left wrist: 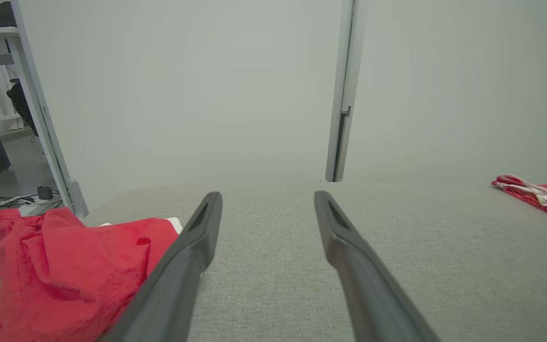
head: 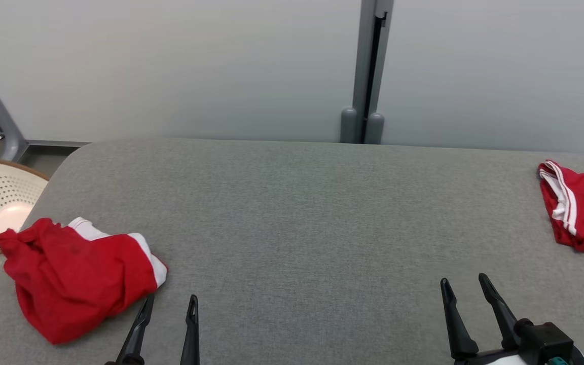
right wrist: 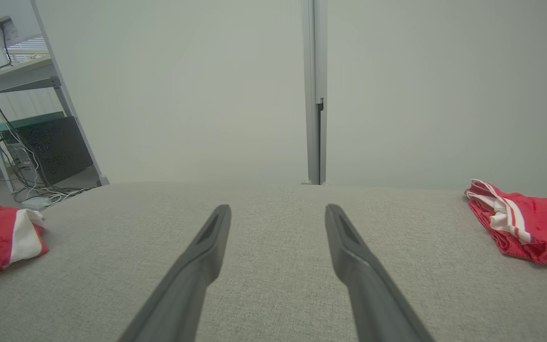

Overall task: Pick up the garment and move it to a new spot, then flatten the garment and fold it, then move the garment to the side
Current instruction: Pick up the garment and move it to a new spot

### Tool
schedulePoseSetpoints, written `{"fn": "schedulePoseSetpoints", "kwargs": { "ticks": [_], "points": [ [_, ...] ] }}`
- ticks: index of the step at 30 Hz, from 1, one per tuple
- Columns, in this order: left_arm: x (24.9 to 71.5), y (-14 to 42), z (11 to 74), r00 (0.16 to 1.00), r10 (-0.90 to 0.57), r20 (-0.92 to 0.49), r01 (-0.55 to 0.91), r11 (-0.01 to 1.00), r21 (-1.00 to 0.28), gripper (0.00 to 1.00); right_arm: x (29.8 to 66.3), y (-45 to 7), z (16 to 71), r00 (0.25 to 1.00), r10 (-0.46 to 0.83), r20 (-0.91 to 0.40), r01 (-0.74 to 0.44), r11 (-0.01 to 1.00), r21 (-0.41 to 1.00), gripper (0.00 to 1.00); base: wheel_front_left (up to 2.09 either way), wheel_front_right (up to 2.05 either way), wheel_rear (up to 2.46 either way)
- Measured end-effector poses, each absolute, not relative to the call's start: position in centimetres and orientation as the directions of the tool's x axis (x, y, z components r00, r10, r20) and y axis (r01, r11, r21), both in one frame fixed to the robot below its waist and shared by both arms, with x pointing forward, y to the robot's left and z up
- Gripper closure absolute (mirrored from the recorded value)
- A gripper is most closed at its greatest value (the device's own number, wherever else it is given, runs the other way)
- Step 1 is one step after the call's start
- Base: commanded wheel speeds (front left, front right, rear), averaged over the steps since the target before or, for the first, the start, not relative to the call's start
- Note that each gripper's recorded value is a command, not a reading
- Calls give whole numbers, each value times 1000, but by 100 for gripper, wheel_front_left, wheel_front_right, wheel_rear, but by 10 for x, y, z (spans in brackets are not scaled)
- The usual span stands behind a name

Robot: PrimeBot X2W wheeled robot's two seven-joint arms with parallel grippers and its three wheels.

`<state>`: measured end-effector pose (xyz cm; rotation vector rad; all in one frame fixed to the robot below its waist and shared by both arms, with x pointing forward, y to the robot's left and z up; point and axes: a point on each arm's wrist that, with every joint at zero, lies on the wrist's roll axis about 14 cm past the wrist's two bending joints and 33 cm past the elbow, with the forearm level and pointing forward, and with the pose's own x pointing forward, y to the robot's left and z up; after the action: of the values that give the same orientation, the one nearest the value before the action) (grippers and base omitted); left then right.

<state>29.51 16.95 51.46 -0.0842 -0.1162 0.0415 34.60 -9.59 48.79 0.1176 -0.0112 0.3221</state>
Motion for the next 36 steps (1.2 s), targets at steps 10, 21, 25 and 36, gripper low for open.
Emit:
{"fn": "schedulePoseSetpoints", "kwargs": {
  "ticks": [10, 21, 25, 36],
  "points": [
    [262, 208, 510, 975, 194, 107, -185, 979, -88, 0, 351, -39, 488, 881, 473, 24, -472, 872, 127, 0, 0, 0, 0],
    [211, 254, 504, 915, 391, 96, -383, 919, -93, 0, 346, 29, 486, 762, 647, 10, -643, 755, 127, 0, 0, 0, 0],
    [206, 261, 503, 901, 424, 89, -417, 904, -90, 0, 345, 40, 482, 740, 673, -2, -666, 733, 136, 0, 0, 0, 0],
    [265, 296, 530, 905, 401, 142, -404, 915, -10, 0, 383, 29, 459, 738, 674, -46, -667, 738, 103, 0, 0, 0, 0]
  ]
}}
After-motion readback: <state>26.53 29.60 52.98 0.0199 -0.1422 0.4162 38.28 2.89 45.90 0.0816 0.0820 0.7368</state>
